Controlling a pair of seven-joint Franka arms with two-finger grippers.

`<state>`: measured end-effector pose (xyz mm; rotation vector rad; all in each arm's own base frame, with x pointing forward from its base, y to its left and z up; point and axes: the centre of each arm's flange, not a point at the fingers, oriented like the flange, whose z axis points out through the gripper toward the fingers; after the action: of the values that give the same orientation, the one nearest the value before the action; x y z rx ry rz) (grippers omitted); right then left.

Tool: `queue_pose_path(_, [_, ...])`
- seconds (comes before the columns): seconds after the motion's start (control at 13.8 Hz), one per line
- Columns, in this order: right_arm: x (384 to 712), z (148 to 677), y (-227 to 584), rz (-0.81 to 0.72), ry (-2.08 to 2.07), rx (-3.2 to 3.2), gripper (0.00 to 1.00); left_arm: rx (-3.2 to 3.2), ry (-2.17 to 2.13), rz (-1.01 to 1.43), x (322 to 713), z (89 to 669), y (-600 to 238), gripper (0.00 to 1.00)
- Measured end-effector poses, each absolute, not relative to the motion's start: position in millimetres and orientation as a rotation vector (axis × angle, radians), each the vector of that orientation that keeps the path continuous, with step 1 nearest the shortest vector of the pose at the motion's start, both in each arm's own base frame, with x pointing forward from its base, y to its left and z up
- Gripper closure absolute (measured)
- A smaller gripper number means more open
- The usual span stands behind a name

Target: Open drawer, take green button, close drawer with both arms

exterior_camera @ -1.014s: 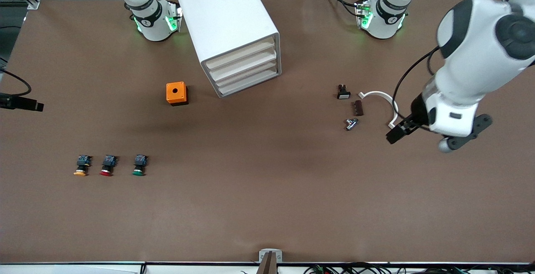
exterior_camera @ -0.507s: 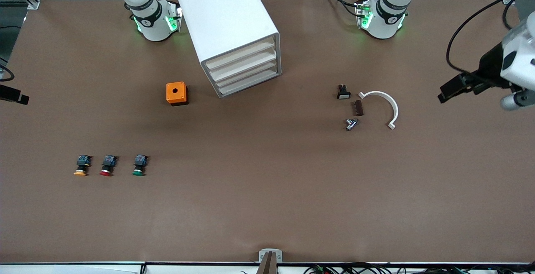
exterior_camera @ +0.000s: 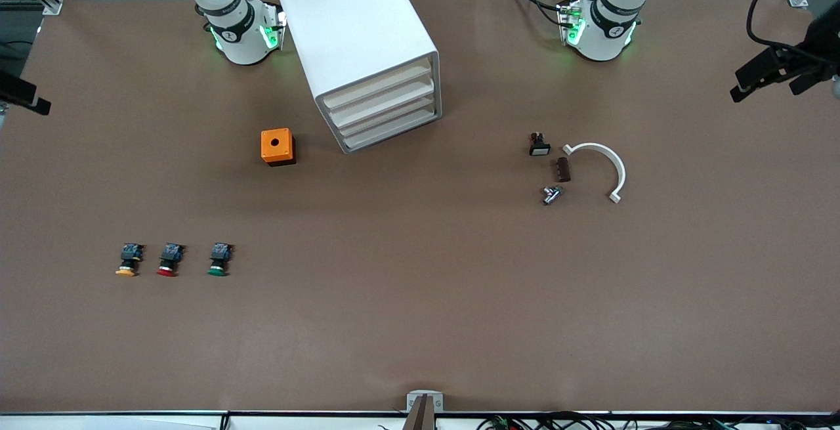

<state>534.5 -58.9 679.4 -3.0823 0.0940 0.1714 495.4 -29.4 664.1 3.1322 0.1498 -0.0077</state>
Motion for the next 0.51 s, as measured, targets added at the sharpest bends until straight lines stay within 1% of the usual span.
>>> queue_pose_path(0.22, [519, 680, -56, 0.119, 0.087, -3.079, 0.00, 3.162, 0.086, -0.021, 488, 659, -54, 0.01])
queue_pose_path(0.51, [510, 670, -67, 0.056, 0.098, -3.100, 0.00, 3.175, 0.059, -0.016, 489, 655, -64, 0.00])
